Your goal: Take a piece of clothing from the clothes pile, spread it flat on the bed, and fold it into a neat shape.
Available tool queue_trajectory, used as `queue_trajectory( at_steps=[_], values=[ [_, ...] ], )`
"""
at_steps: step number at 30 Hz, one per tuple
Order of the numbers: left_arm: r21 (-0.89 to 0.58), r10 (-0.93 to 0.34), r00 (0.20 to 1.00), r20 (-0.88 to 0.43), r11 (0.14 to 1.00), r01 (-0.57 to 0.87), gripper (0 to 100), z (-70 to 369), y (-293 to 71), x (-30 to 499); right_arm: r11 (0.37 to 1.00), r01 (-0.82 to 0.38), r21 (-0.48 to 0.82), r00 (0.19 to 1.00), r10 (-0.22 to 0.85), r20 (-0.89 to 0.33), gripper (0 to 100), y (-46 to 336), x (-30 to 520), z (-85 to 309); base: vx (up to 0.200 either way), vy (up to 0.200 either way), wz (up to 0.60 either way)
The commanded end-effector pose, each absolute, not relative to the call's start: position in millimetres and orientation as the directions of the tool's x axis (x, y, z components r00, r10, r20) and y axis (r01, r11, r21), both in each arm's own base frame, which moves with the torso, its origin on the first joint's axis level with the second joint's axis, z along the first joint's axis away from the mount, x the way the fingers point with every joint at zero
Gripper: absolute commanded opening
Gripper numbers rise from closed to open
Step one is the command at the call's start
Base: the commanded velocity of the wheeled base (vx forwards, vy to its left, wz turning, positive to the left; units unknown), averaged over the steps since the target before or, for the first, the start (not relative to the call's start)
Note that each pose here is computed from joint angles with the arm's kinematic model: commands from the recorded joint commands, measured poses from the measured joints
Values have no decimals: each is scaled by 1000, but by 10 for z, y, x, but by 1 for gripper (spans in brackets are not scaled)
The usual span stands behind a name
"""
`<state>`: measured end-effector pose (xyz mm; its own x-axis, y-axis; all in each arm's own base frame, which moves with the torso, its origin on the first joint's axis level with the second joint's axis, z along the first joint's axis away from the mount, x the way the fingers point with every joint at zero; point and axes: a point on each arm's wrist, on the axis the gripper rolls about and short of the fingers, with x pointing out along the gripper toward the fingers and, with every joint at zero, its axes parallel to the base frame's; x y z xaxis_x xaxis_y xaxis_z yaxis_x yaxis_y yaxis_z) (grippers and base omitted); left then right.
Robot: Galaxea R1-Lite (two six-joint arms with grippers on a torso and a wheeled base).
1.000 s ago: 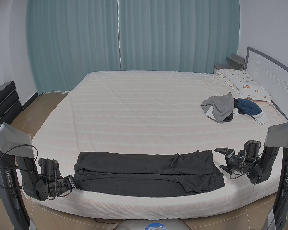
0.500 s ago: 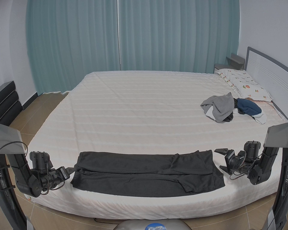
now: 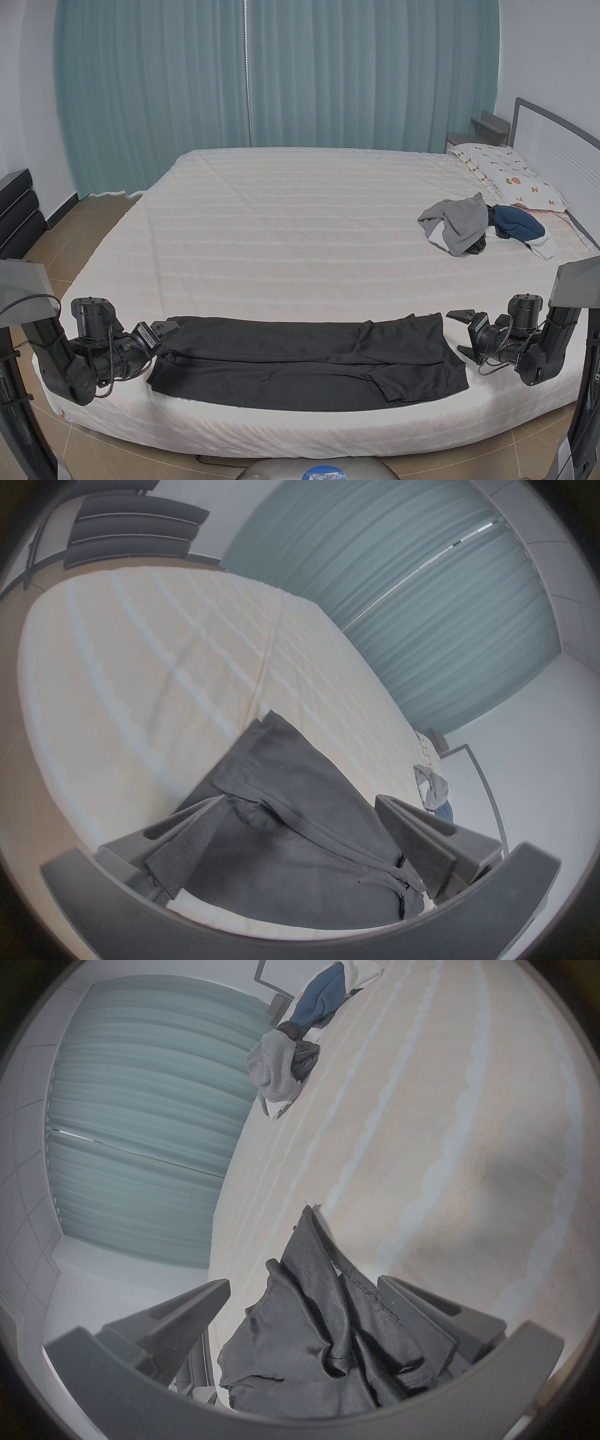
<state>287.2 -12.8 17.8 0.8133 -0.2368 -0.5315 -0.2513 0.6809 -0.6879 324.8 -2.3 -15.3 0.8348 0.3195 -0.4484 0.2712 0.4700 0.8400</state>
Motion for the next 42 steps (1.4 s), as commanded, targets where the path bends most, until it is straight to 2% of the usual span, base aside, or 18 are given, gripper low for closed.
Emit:
queue_trajectory(
  at_steps=[1, 15, 20, 33, 42],
  values=[
    [-675, -271, 774, -572, 692, -257, 100, -32, -260, 2931, 471, 274, 839, 833, 320, -451, 100, -22, 3252, -171, 0, 0, 0],
    [-677, -295, 771, -564, 700, -228, 100, -120, -368, 3016, 473, 275, 837, 833, 317, -453, 100, -18, 3259, -183, 0, 0, 0],
    [-699, -286, 791, -541, 676, -234, 100, -129, -352, 3144, 473, 275, 837, 833, 317, -453, 100, -18, 3259, -183, 0, 0, 0],
    [-684, -151, 841, -520, 663, -304, 100, -173, -172, 3282, 474, 275, 836, 834, 316, -453, 100, -19, 3259, -183, 0, 0, 0],
    [-703, -69, 880, -469, 633, -325, 100, -3, 175, 3294, 474, 276, 836, 832, 317, -455, 100, -18, 3255, -184, 0, 0, 0]
  ],
)
